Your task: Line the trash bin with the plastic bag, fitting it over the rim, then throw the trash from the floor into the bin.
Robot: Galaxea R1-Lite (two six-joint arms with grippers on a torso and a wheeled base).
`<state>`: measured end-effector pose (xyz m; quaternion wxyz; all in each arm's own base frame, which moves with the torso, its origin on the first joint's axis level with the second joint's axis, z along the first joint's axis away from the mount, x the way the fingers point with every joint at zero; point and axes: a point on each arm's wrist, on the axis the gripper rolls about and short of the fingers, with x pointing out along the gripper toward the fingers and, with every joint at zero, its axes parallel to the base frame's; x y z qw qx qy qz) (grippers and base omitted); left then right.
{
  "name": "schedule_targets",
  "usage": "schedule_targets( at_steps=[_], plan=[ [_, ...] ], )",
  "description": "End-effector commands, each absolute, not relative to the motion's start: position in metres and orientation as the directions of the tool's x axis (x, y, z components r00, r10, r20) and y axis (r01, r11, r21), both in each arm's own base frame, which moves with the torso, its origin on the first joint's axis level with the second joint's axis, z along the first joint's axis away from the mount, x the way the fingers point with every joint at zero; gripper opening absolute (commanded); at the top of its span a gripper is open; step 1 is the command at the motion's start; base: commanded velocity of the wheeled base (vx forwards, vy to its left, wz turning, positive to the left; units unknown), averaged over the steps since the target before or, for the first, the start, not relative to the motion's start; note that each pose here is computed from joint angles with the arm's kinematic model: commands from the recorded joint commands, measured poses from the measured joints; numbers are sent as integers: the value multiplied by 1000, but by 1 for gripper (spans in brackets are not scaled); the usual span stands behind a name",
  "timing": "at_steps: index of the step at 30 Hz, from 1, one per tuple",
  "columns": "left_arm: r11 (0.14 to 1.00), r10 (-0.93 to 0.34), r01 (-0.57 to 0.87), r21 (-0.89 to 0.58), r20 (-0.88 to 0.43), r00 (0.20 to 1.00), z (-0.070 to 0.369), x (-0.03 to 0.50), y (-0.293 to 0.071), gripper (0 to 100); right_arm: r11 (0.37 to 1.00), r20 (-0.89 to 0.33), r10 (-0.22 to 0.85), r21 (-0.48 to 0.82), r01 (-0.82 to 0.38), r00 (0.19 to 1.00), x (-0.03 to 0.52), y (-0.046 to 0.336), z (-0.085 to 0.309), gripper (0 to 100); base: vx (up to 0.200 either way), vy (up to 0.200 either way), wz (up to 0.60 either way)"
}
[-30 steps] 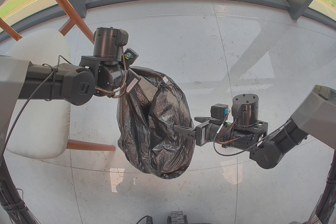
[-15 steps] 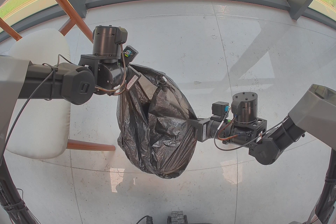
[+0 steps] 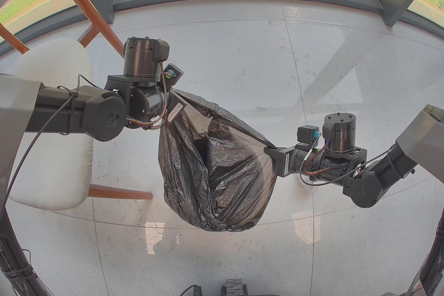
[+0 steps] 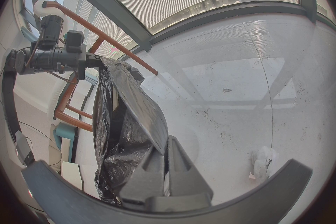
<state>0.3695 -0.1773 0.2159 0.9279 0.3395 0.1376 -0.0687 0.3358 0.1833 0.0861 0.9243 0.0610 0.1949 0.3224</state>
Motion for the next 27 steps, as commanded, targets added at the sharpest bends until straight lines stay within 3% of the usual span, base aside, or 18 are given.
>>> schedule_targets(
  at_steps=[1,2,14,21,27],
  plan=[
    [748,-28,237,620,-327,945,211,367,-175,0,784,-311,620,239,-572,720,334,182,92,0,0,0,0],
    [748,-28,237,620,-327,945,211,367,-175,100,784,-311,620,239,-572,720,334,182,92,0,0,0,0],
    [736,-107,346,581,-406,908,236,337,-159,100,783,-317,621,237,-574,717,333,183,90,0,0,0,0],
    [824,-202,443,355,-546,813,227,284,-208,100,784,-320,621,237,-574,716,332,183,88,0,0,0,0],
    [808,-161,448,383,-588,793,207,278,-215,100,783,-317,622,237,-576,716,332,184,88,0,0,0,0]
  ],
)
